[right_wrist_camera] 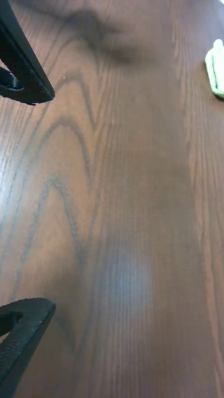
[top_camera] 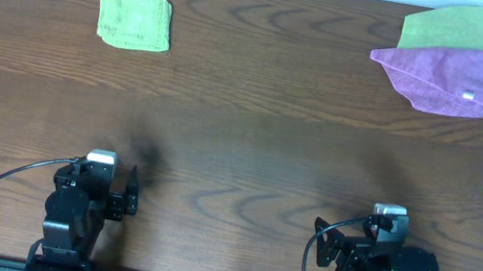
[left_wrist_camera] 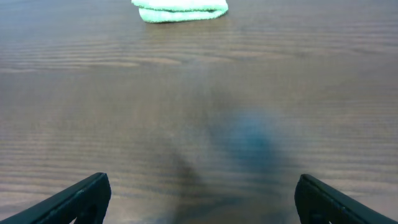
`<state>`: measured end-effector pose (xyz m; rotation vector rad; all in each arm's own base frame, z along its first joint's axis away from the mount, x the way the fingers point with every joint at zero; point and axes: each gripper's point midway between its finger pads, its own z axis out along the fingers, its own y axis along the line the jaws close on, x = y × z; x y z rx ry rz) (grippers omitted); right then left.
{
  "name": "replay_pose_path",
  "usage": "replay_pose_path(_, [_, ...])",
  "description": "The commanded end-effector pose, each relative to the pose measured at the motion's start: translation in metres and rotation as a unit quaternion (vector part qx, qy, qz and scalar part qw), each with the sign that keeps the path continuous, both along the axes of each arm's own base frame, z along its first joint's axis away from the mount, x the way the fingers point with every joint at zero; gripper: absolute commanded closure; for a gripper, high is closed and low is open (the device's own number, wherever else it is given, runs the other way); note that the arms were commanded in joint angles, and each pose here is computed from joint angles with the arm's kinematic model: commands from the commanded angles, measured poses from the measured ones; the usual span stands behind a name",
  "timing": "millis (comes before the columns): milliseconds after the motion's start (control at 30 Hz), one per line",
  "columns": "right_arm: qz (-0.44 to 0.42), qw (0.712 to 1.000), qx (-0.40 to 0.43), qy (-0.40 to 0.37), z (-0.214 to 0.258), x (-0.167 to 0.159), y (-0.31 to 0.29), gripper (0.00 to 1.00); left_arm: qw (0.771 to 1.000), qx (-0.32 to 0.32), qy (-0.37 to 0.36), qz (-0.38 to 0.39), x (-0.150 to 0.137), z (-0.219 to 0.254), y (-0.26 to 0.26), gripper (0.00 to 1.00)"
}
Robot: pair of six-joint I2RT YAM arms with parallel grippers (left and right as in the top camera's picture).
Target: Fold the cloth
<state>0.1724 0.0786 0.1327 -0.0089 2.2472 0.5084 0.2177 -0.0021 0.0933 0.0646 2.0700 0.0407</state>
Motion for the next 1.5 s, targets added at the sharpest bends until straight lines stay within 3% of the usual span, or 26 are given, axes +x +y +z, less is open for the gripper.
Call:
replay_pose_path(0, [-0.011, 1.0, 0.003, -0.001, 0.0, 0.001, -0.003, 0.01, 1.0, 0.012, -0.008, 0.002, 0.0, -0.002, 0.003, 0.05])
replay_pose_path(433, [-0.011, 1.0, 0.003, -0.001, 0.0, 0.001, -0.003, 0.01, 0.998, 0.021, -0.052, 0.01, 0.001, 0.016, 0.007, 0.04])
replay_pose_path(1467, [-0.012, 1.0, 0.003, -0.005, 0.002, 0.003, -0.003, 0.01, 0.998, 0.022, -0.051, 0.008, 0.001, 0.016, 0.006, 0.05])
